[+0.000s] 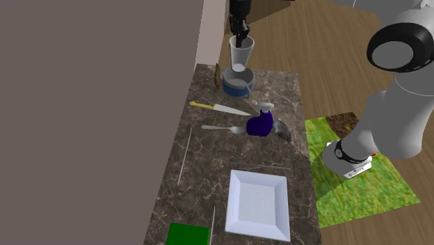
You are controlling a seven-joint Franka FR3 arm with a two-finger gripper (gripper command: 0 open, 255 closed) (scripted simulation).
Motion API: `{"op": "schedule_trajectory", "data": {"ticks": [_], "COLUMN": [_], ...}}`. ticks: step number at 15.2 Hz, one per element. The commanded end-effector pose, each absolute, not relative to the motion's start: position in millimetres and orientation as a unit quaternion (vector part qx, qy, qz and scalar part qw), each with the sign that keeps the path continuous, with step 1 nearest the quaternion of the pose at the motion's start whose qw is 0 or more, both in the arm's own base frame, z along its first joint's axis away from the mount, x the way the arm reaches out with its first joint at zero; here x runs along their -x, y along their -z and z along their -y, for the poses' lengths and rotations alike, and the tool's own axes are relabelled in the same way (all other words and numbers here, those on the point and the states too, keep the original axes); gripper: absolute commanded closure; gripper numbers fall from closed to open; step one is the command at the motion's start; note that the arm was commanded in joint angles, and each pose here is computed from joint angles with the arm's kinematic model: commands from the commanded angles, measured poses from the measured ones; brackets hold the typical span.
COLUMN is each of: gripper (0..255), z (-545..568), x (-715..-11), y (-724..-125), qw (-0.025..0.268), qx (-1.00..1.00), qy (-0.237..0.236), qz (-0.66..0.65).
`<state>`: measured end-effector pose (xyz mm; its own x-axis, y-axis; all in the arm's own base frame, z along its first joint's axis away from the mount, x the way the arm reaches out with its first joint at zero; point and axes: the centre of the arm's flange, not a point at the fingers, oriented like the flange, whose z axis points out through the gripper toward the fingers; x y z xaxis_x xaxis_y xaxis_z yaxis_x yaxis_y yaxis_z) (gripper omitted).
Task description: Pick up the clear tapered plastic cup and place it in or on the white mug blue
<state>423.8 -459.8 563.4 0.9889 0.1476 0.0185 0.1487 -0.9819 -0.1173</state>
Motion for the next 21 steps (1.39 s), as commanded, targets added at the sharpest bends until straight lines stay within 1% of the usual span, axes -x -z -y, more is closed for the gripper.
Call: {"op": "schedule_trajectory", "data": {"ticks": [1,4,21], "gripper": [255,255,255], "z": [480,510,510], "x": [-408,-387,-387], "y": [-566,-569,-479], "qw": [0.059,0.059,0.059], "qx": [0.995,0.995,0.995], "qy": [0.005,0.005,0.005], "qz": [0.075,0.075,0.075]}}
